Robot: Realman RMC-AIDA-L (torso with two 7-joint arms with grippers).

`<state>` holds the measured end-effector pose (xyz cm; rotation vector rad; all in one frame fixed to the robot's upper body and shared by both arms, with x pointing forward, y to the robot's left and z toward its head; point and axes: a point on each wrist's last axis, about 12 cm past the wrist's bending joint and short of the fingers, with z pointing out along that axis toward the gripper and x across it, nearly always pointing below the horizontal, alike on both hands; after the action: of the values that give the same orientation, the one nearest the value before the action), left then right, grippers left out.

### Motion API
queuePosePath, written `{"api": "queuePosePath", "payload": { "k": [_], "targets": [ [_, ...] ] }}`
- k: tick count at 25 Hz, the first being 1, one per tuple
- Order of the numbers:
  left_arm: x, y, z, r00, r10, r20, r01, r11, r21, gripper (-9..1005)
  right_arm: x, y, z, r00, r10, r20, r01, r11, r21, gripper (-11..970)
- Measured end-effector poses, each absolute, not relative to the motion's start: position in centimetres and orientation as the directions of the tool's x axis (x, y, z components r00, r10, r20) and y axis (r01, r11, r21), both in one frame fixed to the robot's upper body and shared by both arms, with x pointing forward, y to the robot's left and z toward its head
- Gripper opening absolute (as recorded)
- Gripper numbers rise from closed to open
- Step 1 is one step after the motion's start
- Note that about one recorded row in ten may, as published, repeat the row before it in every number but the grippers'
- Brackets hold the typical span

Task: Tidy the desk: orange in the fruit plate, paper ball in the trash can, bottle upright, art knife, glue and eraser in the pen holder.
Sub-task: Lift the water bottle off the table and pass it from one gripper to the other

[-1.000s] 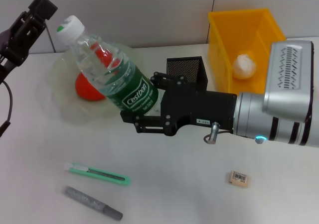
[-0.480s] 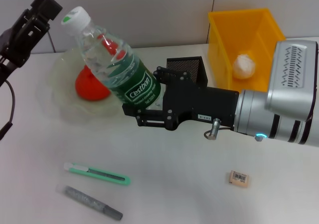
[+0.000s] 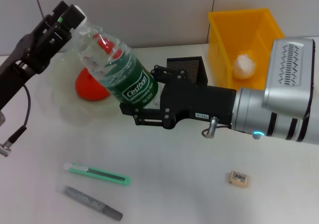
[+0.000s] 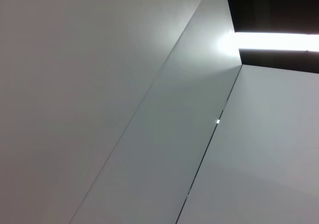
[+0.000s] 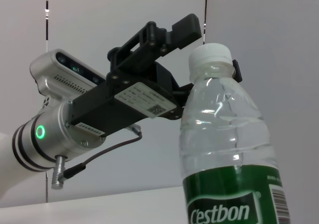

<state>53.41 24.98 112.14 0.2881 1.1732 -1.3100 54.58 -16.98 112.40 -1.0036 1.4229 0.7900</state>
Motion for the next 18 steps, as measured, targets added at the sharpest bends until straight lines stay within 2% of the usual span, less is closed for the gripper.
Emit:
{"api": "queuePosePath", "payload": {
  "k": [18],
  "targets": [
    [53.76, 24.12, 111.87, -0.182, -0.561, -0.808, 0.849, 0.326, -0.417, 757, 55.24, -16.28, 112.66, 0.042, -0.140, -0.989, -0.915, 0.391, -0.094, 767]
  ]
}}
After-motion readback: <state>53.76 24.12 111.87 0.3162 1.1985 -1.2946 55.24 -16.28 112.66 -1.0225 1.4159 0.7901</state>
